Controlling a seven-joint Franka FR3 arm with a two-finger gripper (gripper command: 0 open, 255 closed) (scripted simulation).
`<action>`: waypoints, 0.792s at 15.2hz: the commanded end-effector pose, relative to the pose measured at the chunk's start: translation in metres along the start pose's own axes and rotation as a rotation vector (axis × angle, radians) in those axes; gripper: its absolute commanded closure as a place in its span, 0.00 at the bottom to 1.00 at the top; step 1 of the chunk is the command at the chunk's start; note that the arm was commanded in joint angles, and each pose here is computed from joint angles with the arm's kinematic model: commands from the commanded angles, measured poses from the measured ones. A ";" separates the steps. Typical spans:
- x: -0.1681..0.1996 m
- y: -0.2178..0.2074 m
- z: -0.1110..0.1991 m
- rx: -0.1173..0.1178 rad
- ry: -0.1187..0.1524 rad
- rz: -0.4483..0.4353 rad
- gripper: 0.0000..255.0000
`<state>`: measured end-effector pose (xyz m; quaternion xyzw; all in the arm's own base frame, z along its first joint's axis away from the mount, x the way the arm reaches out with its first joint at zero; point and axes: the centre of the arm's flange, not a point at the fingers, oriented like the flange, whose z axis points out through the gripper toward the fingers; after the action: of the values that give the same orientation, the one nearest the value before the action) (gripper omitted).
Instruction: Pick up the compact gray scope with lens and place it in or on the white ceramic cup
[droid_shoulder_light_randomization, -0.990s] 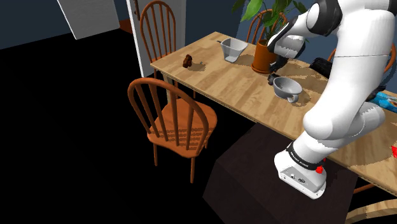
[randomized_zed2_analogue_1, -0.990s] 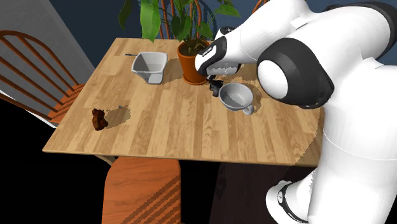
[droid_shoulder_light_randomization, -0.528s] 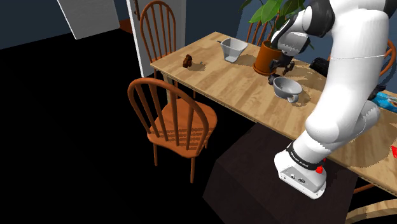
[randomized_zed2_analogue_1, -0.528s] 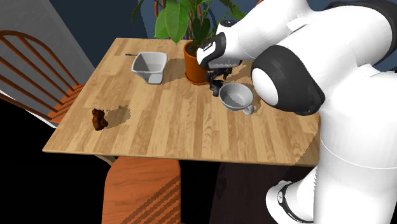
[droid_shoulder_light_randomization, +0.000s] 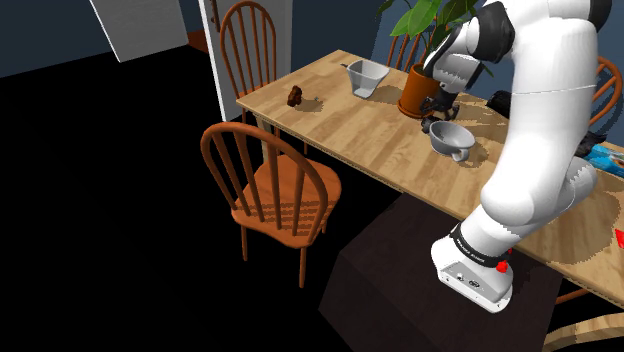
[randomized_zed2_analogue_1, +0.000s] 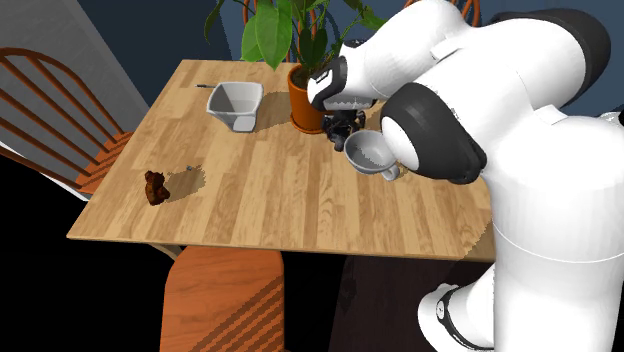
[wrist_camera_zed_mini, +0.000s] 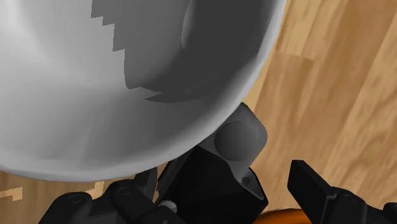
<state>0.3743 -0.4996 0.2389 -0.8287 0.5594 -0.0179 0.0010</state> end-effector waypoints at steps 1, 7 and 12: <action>-0.003 0.002 0.013 -0.004 -0.015 0.004 0.00; -0.003 0.002 0.013 -0.004 -0.015 0.004 0.00; -0.004 -0.001 0.015 -0.004 -0.016 0.004 1.00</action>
<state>0.3765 -0.5038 0.2347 -0.8274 0.5604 -0.0343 -0.0109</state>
